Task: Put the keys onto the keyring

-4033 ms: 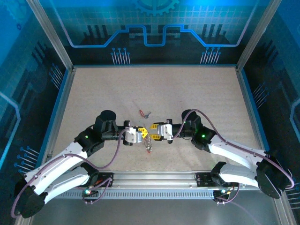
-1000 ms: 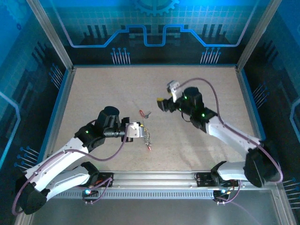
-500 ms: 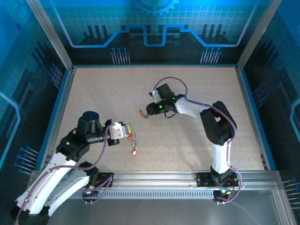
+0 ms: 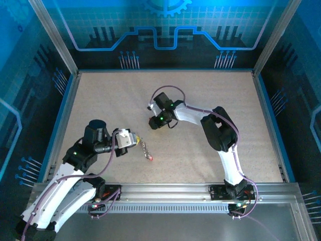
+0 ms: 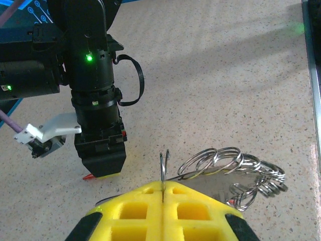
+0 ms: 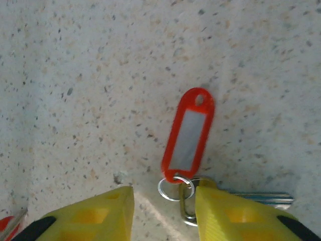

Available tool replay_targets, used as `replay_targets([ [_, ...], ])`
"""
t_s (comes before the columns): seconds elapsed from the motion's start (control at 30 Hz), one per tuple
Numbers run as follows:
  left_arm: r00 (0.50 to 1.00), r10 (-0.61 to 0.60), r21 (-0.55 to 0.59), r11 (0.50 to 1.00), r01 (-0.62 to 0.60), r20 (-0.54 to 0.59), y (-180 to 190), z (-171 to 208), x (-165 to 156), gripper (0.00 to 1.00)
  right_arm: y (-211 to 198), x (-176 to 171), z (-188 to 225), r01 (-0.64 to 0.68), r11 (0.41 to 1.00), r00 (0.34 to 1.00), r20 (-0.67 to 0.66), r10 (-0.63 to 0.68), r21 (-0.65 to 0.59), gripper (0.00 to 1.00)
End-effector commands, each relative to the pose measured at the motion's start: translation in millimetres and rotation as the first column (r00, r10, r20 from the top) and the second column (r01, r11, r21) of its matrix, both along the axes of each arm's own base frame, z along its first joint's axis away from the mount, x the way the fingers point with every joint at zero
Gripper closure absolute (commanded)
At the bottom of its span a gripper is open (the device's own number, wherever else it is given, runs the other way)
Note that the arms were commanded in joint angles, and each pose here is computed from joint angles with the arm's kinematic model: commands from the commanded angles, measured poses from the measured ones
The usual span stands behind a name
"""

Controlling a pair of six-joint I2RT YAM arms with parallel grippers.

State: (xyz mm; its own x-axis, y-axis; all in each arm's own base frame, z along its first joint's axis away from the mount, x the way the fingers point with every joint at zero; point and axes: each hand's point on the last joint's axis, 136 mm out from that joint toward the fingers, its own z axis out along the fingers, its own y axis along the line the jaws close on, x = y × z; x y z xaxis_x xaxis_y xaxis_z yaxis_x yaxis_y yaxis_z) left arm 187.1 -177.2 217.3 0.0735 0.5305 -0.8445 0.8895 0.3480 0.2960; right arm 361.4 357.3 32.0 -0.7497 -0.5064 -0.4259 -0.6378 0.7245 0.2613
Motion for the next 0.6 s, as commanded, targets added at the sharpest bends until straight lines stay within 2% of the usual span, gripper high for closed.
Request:
replay_targets([
  [0.0,1.0,-0.018,-0.046,0.999,0.019,0.02,-3,11,-1,1.0,2,-4,-7,-0.036,0.997,0.999,0.014,0.037,-0.069,0.59],
  [0.27,1.0,-0.008,-0.065,0.998,0.01,0.026,-4,9,2,1.0,-6,11,-17,0.05,0.98,0.995,0.099,-0.031,-0.192,0.6],
  [0.37,1.0,-0.01,-0.067,0.998,0.012,0.028,-4,10,2,1.0,-5,14,-17,0.082,0.981,0.991,0.114,-0.062,-0.177,0.65],
  [0.57,1.0,-0.012,-0.065,0.998,0.013,0.027,-5,8,4,1.0,7,8,-16,0.067,0.992,0.996,0.06,-0.06,-0.111,0.75],
])
